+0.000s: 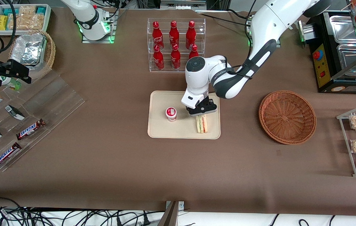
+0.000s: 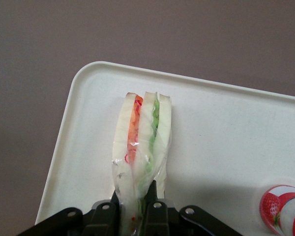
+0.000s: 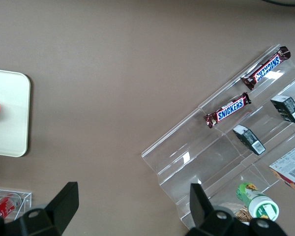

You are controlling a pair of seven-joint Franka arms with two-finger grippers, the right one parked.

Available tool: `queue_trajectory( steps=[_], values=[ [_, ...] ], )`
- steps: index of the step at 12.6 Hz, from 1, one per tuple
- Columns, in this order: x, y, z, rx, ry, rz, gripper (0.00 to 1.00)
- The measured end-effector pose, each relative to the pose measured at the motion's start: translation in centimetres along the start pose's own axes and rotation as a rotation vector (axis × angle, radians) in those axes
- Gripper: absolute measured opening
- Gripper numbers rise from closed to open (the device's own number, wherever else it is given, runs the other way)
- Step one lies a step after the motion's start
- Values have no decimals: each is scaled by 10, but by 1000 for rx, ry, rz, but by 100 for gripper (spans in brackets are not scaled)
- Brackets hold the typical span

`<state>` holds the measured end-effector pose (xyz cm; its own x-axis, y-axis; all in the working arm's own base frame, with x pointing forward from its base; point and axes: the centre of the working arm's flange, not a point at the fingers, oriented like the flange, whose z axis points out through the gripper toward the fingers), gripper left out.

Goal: Place sandwich from basket to tray
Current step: 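Lower the sandwich onto the tray and open the left gripper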

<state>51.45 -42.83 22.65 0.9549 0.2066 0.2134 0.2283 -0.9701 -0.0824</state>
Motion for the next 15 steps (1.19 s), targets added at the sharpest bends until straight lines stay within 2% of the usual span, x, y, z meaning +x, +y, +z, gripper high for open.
queue_trajectory(
  steps=[5, 7, 10, 14, 15],
  values=[
    [-6, 1, -2, 28, -8, 10, 20],
    [-8, 1, -2, 34, -10, 12, 25],
    [-10, -1, 1, 47, -15, 15, 54],
    [0, -4, -3, 42, -6, -6, 97],
    [6, -6, -9, 36, 2, -17, 100]
  ],
)
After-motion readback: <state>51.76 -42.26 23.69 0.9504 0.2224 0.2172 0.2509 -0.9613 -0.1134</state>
